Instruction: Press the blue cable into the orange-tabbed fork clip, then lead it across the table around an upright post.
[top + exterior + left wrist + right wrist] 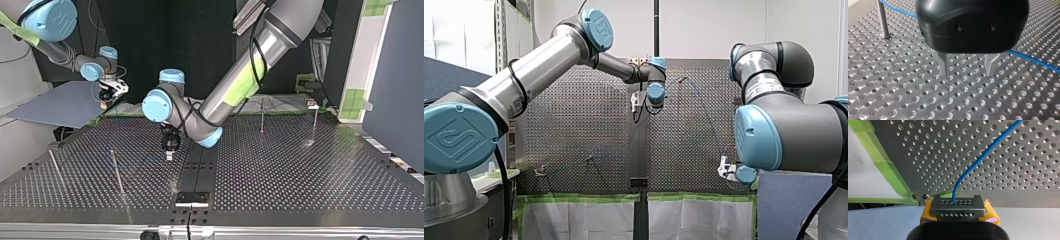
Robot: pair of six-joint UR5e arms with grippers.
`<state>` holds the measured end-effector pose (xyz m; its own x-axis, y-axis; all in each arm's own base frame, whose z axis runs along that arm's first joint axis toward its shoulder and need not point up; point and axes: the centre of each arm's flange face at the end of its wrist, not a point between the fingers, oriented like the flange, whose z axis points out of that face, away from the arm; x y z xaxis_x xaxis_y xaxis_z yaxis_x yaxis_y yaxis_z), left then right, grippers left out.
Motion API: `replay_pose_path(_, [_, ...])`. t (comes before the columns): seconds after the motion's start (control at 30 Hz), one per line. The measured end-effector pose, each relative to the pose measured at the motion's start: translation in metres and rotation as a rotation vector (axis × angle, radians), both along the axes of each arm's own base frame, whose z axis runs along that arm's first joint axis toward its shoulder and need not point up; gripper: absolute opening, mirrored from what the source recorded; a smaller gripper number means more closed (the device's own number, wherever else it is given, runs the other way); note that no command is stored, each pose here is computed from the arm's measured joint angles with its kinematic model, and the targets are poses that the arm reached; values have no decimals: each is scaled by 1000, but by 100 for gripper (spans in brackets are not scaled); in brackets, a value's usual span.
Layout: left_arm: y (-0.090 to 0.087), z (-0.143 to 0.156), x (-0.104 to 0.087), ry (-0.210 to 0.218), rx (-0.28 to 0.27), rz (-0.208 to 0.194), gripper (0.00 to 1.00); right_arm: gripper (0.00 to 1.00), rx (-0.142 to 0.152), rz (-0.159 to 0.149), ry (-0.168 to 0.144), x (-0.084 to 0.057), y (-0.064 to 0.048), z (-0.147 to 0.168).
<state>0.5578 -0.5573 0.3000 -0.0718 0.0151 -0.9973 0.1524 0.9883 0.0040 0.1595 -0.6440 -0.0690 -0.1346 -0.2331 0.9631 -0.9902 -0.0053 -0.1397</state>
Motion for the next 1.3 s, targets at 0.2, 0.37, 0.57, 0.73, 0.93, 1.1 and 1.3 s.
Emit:
replay_pose_path(0.2, [-3, -1, -5, 14, -16, -4, 75, 0, 0, 5, -1, 2, 1, -2])
replay_pose_path(0.37, [-4, -1, -7, 24, -56, -6, 75, 0, 0, 10, -2, 4, 2, -4])
replay_pose_path(0.57, [-5, -2, -8, 31, -89, -8, 75, 0, 20, 11, -4, 4, 1, -19])
replay_pose_path(0.73, [-5, -2, -8, 34, -96, -6, 77, 0, 50, 10, -1, 4, 0, -34])
replay_pose_path(0.93, [-3, -4, -11, 63, -118, -1, 80, 0, 73, 12, 2, 4, 1, -37])
replay_pose_path(1.1, [0, -7, -12, 105, -141, -13, 82, 0, 80, 15, 3, 6, 2, -37])
replay_pose_path(1.3, [1, -7, -9, 135, -194, -48, 85, 0, 82, 16, 3, 6, 2, -37])
